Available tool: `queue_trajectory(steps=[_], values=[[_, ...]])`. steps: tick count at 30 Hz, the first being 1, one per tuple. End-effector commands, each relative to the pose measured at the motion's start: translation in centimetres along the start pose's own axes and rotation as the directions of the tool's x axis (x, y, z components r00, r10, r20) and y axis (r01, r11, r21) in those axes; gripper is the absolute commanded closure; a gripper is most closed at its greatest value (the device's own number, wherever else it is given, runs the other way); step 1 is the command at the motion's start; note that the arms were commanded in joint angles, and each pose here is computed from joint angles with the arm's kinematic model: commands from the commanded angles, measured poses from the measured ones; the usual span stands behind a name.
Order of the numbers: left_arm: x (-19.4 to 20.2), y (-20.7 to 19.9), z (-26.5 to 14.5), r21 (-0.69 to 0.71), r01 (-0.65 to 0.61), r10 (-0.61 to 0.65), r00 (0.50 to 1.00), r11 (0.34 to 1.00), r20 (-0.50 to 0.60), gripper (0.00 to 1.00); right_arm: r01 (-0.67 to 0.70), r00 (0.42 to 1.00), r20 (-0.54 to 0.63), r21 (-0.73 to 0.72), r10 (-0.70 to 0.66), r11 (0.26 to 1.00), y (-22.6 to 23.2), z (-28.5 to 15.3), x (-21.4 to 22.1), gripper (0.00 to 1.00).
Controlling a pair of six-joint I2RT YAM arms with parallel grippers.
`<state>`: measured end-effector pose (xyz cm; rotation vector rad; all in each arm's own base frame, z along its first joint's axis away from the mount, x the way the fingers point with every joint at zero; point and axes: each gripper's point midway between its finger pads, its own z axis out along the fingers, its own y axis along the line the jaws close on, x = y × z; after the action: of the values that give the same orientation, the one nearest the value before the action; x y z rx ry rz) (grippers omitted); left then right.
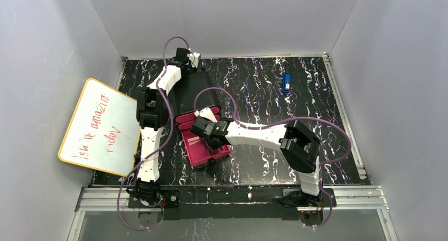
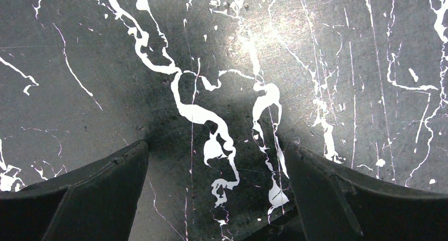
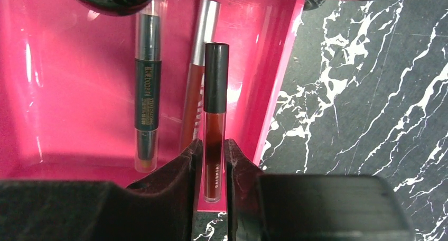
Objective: Organize the makeup
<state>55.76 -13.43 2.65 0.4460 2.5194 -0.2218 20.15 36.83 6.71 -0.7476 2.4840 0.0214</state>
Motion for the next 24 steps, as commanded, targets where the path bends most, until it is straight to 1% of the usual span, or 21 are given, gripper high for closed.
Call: queue_trajectory(steps=[1,6,9,13,16,20,24], values=[[2.3,-1.7,0.6,0.05,0.004,0.0,0.996,0.999,-0.087,0.02,-0.038,0.999,0.016,0.062,0.037,0.997,-1.7,1.1,-0.3,0.7],[2.4,-1.7,0.7,0.049,0.004,0.001,0.996,0.999,-0.09,0.02,-0.033,0.999,0.02,0.078,0.031,0.996,-2.1,1.1,-0.3,0.61],[2.3,-1.7,0.7,0.047,0.001,0.003,0.996,0.999,-0.089,0.02,-0.04,0.998,0.047,0.083,0.036,0.996,-2.4,0.3,-1.0,0.6],[2.5,-1.7,0.7,0.048,0.002,0.003,0.996,0.999,-0.093,0.02,-0.034,0.989,0.148,0.083,0.021,0.996,-2.1,-3.2,-2.8,0.6],[2.6,-1.7,0.8,0.046,-0.001,0.006,0.995,0.999,-0.096,0.02,-0.014,0.98,0.198,0.067,0.001,0.998,-1.0,-6.1,-3.1,0.6],[2.7,-1.7,0.9,0.044,-0.003,0.008,0.995,0.999,-0.099,0.02,-0.009,0.98,0.198,0.01,0.007,1.0,1.7,-8.5,-1.0,0.59],[2.8,-1.7,0.9,0.042,-0.004,0.008,0.995,0.999,-0.101,0.02,-0.05,0.99,0.128,-0.057,0.057,0.997,4.7,-7.9,2.9,0.58]])
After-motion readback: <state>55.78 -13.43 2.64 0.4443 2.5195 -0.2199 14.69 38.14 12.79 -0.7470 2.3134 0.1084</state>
